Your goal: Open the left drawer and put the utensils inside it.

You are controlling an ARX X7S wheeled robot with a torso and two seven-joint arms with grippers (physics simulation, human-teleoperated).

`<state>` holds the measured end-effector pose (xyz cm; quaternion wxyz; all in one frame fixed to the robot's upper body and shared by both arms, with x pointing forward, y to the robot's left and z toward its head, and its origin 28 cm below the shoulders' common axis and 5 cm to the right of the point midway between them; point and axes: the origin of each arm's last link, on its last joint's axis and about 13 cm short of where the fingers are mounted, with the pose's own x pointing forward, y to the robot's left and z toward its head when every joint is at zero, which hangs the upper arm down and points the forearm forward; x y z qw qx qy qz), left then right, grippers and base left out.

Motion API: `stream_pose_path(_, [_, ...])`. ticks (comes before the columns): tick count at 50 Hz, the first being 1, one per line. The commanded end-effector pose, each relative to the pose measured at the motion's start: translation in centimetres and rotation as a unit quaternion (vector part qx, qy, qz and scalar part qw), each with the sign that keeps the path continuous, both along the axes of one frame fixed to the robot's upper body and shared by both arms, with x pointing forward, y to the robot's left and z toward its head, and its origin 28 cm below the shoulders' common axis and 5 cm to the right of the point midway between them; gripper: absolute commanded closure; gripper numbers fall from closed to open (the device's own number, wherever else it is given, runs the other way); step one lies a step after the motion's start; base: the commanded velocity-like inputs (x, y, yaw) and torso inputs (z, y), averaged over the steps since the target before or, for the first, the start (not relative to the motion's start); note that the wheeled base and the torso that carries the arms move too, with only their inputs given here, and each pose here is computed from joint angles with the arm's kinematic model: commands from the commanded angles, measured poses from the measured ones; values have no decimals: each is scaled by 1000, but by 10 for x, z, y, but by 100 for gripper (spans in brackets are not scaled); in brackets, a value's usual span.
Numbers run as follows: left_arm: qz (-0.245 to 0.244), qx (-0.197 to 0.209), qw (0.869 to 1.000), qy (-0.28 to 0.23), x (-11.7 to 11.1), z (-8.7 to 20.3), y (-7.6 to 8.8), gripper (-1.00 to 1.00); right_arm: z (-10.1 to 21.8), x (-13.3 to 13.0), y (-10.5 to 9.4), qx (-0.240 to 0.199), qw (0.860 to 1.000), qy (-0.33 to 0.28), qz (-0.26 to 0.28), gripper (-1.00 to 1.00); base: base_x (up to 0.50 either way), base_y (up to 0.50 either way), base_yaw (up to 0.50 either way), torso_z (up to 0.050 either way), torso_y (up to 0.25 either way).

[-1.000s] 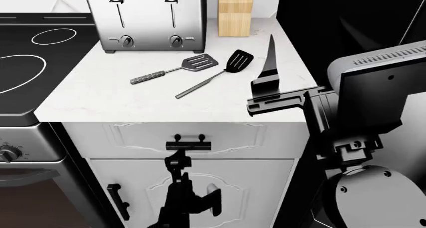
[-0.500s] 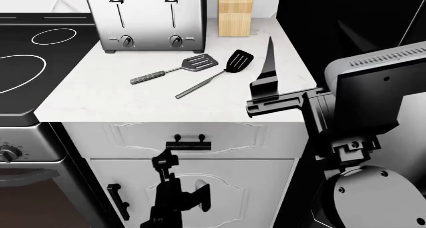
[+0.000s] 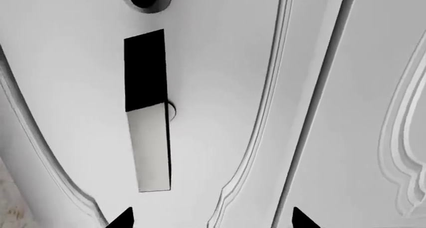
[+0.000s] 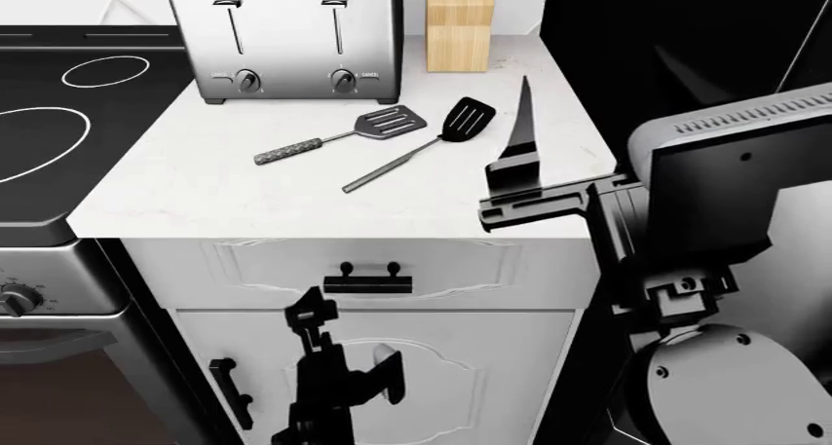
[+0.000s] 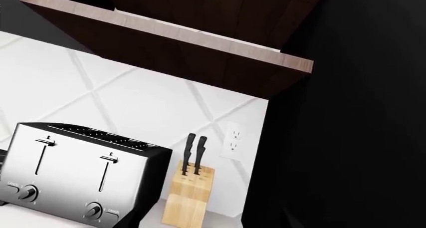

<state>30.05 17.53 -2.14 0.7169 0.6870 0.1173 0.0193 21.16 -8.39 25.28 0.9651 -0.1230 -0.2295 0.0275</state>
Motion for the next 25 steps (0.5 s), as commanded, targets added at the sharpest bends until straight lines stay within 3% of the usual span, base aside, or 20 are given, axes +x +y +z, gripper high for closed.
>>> stream_pose_path(1, [9, 14, 1000, -19, 0, 2, 0, -100, 0, 0, 1, -1, 1000, 1, 1, -100, 0, 0, 0, 0, 0])
stream_pose_path(25, [11, 48, 996, -71, 7, 11, 2, -100, -3, 0, 1, -2, 1000, 4, 2, -100, 0, 0, 0, 0, 0])
